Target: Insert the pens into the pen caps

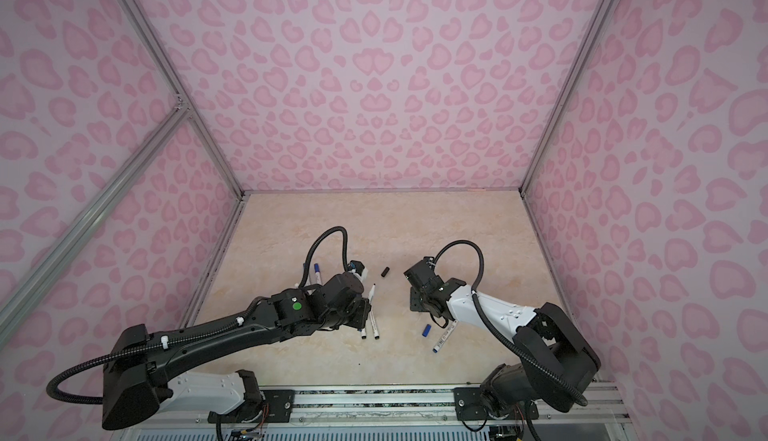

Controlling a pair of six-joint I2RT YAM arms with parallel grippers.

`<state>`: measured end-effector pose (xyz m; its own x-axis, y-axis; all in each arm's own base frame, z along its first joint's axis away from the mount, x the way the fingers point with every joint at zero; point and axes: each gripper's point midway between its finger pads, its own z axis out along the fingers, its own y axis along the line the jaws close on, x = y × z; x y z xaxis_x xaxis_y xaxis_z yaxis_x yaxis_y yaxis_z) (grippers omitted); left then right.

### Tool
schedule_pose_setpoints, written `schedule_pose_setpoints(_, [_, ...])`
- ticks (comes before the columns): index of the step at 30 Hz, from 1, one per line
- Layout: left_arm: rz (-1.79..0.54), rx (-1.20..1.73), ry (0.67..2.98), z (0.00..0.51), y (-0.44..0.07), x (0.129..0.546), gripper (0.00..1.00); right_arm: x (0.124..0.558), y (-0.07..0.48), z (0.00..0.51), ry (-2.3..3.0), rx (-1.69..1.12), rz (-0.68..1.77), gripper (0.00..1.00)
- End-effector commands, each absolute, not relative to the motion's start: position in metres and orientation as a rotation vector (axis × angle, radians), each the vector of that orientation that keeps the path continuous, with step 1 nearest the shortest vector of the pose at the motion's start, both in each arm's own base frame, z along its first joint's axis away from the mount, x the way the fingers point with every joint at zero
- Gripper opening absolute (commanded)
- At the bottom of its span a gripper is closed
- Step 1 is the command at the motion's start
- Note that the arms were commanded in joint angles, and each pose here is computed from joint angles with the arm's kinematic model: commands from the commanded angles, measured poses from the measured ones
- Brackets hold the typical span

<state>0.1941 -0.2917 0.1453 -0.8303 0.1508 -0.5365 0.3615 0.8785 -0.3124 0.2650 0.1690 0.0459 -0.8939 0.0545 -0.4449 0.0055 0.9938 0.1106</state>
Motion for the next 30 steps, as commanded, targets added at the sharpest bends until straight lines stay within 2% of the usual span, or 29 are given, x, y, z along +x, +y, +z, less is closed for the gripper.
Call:
schedule_pose_setpoints(1, [-0.565,0.344,2.501,0.151,-0.292,0.199,0.03,0.264,0.170,0.043,2.681,0.014,0.109,0.47])
schedule_pose_setpoints(10, [-0.559,0.340,2.505,0.150,-0.292,0.199,0.03,0.266,0.169,0.027,2.713,-0.008,0.030,0.43])
schedule_pose_setpoints(16, [-0.564,0.338,2.499,0.152,-0.291,0.199,0.03,0.266,0.171,0.014,2.745,-0.014,0.013,0.34])
schedule_pose_setpoints(21, [-0.567,0.340,2.492,0.154,-0.291,0.200,0.03,0.266,0.173,0.010,2.757,-0.016,0.014,0.21])
schedule_pose_setpoints(30, [-0.592,0.355,2.491,0.154,-0.295,0.198,0.03,0.266,0.171,0.023,2.711,0.054,0.056,0.07])
